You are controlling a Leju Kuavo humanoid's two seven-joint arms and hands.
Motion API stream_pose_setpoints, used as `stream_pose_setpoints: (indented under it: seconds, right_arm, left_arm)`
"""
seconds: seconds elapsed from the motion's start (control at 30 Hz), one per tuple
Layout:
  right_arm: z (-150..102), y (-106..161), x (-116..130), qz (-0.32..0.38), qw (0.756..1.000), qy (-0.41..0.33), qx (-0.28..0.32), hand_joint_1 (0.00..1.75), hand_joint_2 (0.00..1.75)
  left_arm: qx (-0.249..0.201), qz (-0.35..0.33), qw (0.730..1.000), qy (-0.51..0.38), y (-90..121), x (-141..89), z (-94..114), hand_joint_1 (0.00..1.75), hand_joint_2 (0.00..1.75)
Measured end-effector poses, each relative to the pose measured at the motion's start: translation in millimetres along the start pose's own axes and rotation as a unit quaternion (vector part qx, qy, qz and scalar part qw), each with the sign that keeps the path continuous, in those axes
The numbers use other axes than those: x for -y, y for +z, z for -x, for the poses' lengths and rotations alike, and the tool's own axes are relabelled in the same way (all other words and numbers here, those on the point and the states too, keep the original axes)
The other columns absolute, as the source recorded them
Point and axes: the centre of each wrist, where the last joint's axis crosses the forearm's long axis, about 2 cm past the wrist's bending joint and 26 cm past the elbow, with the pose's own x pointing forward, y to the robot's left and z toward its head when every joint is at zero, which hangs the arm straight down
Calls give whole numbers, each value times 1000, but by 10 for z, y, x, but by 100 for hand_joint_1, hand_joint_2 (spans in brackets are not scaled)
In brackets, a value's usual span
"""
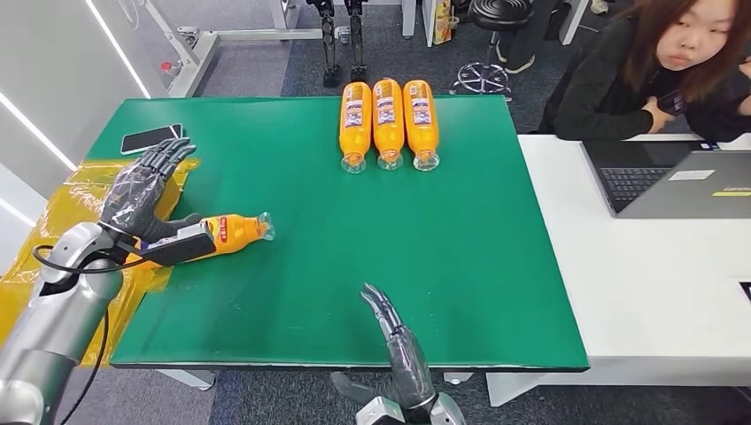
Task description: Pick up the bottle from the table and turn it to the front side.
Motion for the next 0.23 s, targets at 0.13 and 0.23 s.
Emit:
stream_pose_setpoints:
  seconds: [0.13,0.23]
  right_arm:
    - [-44,-27,28,-5,1000,1,-2,0,175]
    - [-71,-44,47,-8,1000,1,0,0,175]
  left_arm:
    - [0,15,1000,13,20,-25,39,0,175]
    - [4,3,999,33,42,-31,68,0,175]
